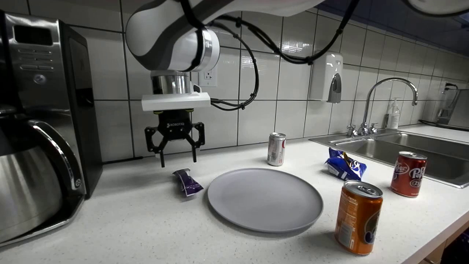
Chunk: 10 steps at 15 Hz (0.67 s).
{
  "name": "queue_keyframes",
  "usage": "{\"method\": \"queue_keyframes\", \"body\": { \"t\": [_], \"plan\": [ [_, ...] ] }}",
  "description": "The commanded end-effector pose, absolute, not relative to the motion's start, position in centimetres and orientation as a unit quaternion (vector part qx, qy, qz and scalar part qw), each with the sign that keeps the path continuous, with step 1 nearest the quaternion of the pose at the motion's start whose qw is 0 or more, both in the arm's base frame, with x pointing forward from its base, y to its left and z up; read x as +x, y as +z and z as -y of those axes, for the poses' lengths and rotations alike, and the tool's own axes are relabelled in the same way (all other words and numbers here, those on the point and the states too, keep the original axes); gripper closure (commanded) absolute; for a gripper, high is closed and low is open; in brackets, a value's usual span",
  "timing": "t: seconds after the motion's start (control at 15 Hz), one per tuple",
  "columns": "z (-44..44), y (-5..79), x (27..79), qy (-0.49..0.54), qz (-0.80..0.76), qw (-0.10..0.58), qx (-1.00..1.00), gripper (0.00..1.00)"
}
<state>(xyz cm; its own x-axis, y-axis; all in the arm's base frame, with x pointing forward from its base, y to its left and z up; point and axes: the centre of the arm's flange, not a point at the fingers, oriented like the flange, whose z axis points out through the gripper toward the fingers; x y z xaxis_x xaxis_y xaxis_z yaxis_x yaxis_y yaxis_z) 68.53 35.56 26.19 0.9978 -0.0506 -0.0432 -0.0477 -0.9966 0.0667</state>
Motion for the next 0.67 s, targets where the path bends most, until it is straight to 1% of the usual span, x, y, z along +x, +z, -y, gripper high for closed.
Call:
{"method": "queue_keyframes", "body": {
  "t": [0.0, 0.6],
  "plan": [
    [-34.6, 28.1, 67.9, -0.020, 0.023, 0.037, 0.999, 0.00],
    [-32.5, 31.3, 63.3, -0.024, 0.032, 0.041, 0.998, 0.00]
  ]
}}
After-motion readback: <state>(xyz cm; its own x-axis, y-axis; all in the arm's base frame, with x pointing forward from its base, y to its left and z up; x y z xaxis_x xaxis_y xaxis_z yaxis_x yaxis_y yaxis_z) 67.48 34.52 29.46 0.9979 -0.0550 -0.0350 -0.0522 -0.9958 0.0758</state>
